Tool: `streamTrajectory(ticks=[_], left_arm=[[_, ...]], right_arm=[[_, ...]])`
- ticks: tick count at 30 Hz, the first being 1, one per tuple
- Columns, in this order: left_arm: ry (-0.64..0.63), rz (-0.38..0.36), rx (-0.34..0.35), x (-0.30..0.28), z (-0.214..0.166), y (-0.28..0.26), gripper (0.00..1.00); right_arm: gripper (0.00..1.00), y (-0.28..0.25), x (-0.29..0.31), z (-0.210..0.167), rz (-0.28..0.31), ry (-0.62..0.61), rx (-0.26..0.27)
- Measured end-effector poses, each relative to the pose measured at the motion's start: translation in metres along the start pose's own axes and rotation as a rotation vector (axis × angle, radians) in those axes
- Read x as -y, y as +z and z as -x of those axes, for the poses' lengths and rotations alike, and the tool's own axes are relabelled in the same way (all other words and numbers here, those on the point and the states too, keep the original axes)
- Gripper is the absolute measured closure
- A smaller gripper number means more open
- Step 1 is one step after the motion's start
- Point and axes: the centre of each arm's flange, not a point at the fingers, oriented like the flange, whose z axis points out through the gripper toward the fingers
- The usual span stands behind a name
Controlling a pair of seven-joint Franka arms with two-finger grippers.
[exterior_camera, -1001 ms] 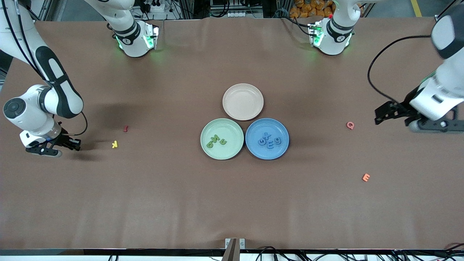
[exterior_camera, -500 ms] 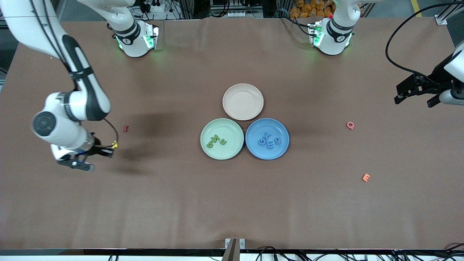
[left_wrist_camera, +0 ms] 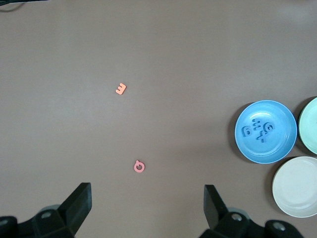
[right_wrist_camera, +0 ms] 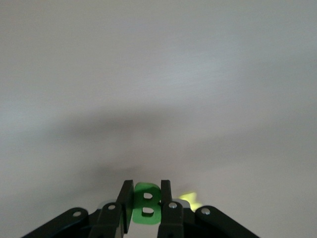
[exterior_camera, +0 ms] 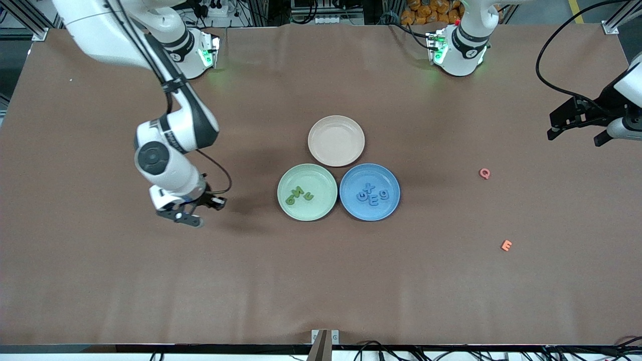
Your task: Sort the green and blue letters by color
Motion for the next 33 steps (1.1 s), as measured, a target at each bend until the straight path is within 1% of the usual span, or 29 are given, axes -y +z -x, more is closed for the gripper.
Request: streamTrajectory(ticks=[8, 15, 21, 28, 29, 32, 33], left_arm=[[-0.005, -0.001, 0.000, 0.003, 0.000, 0.000, 0.00], [-0.006, -0.001, -0.002, 0.006, 0.000, -0.001, 0.00], [-0.009, -0.002, -0.002, 0.008, 0.001, -0.001, 0.00], [-0.012, -0.001, 0.001, 0.010, 0.000, 0.001, 0.00], [-0.012, -0.001, 0.001, 0.010, 0.000, 0.001, 0.00], [-0.012, -0.001, 0.001, 0.010, 0.000, 0.001, 0.00], [-0.011, -0.001, 0.001, 0.010, 0.000, 0.000, 0.00]], right_arm=[[0.74, 0.006, 0.085, 0.045, 0.005, 0.040, 0.021], [0.74, 0.009, 0.148, 0.072, 0.003, 0.070, 0.031], [0.74, 0.021, 0.173, 0.090, 0.005, 0.056, 0.040], [0.73, 0.030, 0.187, 0.106, 0.012, 0.050, 0.048], [0.70, 0.029, 0.188, 0.106, 0.011, 0.049, 0.047], [0.58, 0.026, 0.188, 0.103, 0.007, 0.050, 0.041], [0.48, 0.025, 0.187, 0.101, 0.006, 0.048, 0.039]])
